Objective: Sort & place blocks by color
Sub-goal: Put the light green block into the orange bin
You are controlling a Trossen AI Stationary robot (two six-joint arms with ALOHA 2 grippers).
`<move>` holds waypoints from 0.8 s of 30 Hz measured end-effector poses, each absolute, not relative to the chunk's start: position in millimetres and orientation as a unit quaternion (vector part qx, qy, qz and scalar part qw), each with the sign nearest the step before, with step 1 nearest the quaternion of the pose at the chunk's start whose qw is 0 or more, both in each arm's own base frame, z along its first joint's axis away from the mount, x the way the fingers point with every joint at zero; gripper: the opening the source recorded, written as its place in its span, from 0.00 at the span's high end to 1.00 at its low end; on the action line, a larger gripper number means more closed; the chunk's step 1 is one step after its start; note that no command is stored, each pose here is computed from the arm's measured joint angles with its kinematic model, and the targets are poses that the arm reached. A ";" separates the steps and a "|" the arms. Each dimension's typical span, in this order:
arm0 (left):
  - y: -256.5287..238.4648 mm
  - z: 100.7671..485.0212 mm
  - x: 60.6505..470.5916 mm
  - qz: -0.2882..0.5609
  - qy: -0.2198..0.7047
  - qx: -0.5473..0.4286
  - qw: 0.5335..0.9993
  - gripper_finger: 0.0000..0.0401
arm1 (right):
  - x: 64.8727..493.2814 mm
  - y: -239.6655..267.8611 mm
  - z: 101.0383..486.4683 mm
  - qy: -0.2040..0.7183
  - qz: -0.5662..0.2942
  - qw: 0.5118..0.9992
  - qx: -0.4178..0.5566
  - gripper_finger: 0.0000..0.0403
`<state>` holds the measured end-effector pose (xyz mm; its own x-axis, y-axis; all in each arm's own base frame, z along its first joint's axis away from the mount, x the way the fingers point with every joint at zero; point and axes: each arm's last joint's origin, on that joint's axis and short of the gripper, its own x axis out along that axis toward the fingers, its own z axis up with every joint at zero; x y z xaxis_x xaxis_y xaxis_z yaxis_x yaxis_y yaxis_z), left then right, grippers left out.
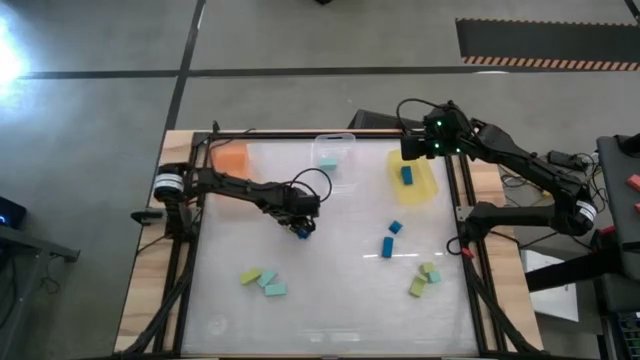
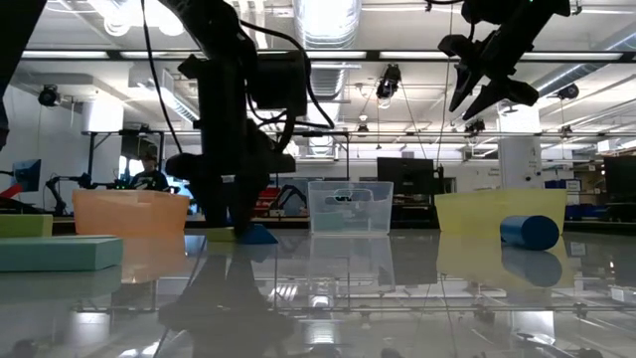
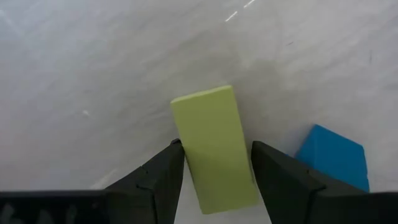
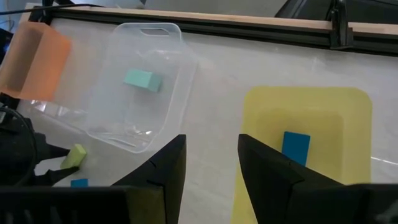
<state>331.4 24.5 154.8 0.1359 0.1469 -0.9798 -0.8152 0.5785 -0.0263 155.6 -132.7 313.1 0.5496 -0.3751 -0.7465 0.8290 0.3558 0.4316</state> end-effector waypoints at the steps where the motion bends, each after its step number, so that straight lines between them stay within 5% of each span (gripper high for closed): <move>1: 24.5 154.5 331.6 0.348 0.558 -0.299 0.691 0.57 | 155.6 -132.7 312.9 0.274 -0.388 0.776 0.415 0.66; 9: 24.5 154.1 332.1 0.347 0.556 -0.300 0.693 0.70 | 155.5 -132.6 312.8 0.275 -0.388 0.776 0.415 0.66; 16: 24.3 158.0 329.1 0.349 0.562 -0.298 0.688 0.70 | 155.5 -132.6 312.8 0.274 -0.388 0.776 0.415 0.66; 24: 24.4 208.3 314.9 0.340 0.543 -0.307 0.703 0.70 | 155.5 -132.6 312.6 0.275 -0.388 0.775 0.416 0.67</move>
